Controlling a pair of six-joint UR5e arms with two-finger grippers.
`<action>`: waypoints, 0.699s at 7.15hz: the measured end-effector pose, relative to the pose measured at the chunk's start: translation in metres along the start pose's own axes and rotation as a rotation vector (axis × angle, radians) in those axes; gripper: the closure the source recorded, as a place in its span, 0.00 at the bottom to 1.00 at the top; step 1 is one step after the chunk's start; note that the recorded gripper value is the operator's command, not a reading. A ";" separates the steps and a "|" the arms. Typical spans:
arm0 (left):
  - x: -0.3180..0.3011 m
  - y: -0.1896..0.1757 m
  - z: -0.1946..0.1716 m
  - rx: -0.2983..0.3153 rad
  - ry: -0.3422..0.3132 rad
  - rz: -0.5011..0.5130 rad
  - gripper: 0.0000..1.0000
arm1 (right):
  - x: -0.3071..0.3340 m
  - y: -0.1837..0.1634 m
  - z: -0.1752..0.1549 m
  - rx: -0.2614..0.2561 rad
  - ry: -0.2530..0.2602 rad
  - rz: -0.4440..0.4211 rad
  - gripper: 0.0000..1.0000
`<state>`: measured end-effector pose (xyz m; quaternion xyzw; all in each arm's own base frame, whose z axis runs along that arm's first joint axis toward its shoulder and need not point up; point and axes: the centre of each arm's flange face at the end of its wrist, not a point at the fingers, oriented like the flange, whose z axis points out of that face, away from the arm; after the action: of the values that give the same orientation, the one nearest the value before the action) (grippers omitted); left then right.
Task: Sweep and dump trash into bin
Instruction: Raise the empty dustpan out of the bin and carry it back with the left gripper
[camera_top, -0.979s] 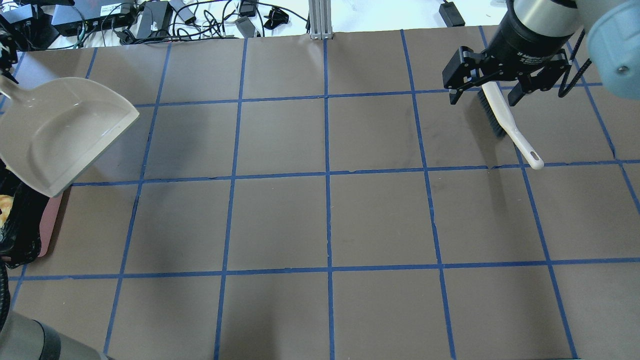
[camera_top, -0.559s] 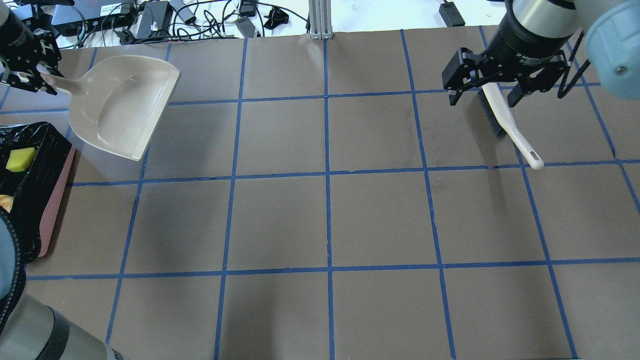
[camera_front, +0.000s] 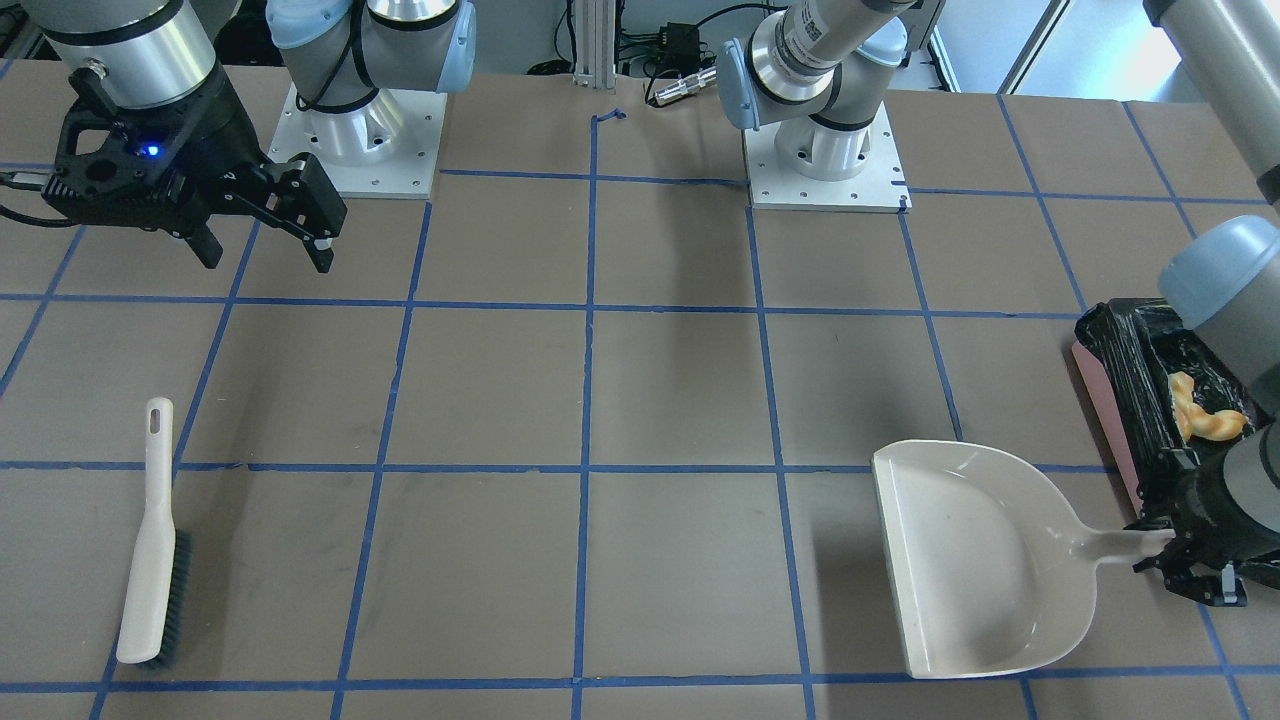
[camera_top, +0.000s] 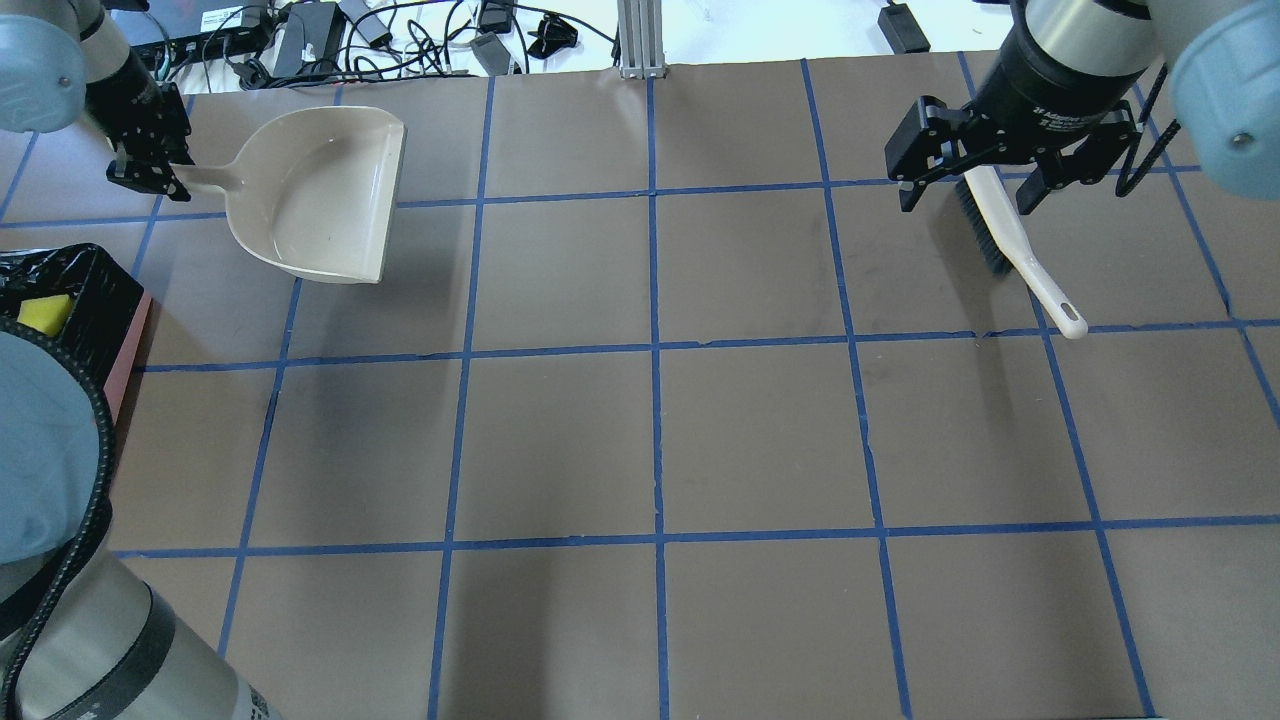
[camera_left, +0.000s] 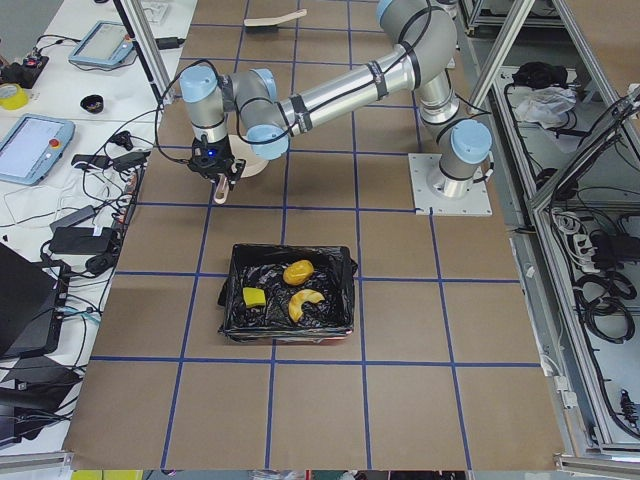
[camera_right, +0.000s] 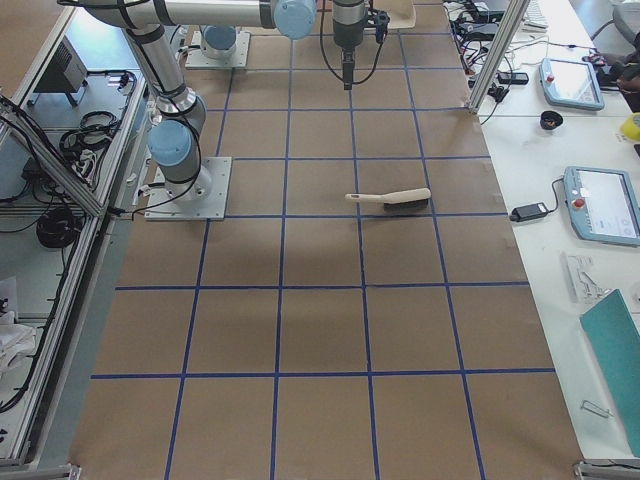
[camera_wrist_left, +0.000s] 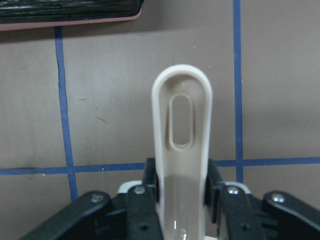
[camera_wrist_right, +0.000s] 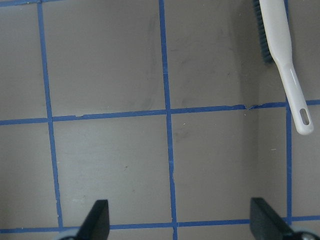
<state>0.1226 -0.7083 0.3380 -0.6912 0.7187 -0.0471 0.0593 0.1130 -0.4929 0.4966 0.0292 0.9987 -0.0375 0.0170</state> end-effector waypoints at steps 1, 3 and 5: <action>0.010 0.012 0.006 0.006 -0.017 -0.015 1.00 | 0.000 0.000 0.000 0.000 0.000 0.000 0.00; 0.030 0.034 0.015 0.007 -0.028 -0.059 1.00 | 0.000 0.001 -0.001 0.001 0.001 -0.001 0.00; 0.044 0.056 0.028 0.004 -0.035 -0.080 1.00 | 0.000 0.002 -0.001 0.002 0.001 -0.001 0.00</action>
<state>0.0695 -0.7501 0.3011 -0.7202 0.6890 -0.0387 0.0714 0.1129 -0.4910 0.4980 0.0287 0.9987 -0.0384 0.0162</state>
